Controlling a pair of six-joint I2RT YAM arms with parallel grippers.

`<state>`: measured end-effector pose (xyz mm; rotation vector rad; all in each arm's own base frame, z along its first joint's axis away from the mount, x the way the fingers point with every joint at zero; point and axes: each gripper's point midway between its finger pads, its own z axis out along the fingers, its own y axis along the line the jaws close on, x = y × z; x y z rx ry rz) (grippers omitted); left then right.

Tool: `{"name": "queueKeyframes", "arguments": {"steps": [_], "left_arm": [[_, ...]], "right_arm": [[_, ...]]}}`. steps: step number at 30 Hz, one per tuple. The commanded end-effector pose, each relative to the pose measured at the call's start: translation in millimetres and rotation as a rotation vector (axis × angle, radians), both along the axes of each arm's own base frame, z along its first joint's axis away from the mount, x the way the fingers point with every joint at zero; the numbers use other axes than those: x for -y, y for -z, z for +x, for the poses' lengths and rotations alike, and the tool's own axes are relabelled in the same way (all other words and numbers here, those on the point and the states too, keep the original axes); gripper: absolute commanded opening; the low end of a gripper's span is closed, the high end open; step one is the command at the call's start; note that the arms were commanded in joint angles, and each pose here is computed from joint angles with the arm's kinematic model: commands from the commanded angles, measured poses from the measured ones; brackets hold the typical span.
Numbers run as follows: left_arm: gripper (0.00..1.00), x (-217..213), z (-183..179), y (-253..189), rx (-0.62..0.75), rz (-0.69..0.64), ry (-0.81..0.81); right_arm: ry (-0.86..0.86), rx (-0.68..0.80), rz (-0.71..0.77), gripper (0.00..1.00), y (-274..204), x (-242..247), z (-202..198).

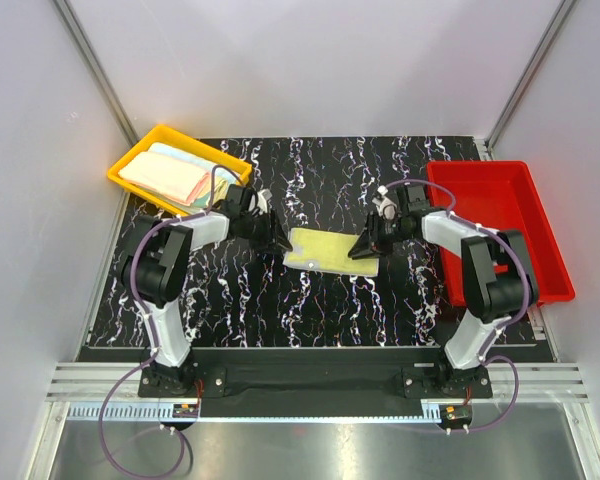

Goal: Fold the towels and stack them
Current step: Neatly place the folded towel into the bin

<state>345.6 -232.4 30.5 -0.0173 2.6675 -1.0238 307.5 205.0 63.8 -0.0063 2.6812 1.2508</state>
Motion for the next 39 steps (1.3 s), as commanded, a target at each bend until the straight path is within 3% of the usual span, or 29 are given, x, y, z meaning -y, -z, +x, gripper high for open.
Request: {"name": "queueKeyframes", "arguments": {"steps": [1, 9, 21, 24, 27, 28, 29, 39], "left_arm": [[0.50, 6, 7, -2, 0.047, -0.022, 0.003], [0.49, 7, 1, 17, 0.001, 0.040, -0.024], [0.43, 26, -10, 41, -0.072, 0.050, 0.021], [0.36, 29, -10, 41, -0.064, 0.052, 0.040], [0.15, 30, -11, 37, -0.063, 0.058, 0.058], [0.03, 29, -10, 32, -0.060, 0.065, 0.062], [0.00, 27, -9, 29, -0.044, 0.077, 0.071], [0.00, -33, 18, -27, 0.078, 0.236, 0.066]], "right_arm": [[0.006, 0.128, -0.002, 0.28, -41, 2, 14], [0.003, 0.179, 0.026, 0.28, -66, 0, 11], [-0.009, 0.182, 0.040, 0.28, -66, 1, 3], [-0.006, 0.184, 0.020, 0.28, -63, 3, 4], [-0.017, 0.184, 0.014, 0.28, -62, 4, 3], [-0.020, 0.189, 0.019, 0.27, -63, 3, 3], [-0.020, 0.186, 0.028, 0.27, -64, 2, 2], [-0.025, 0.221, 0.051, 0.28, -76, 0, -1]]}}
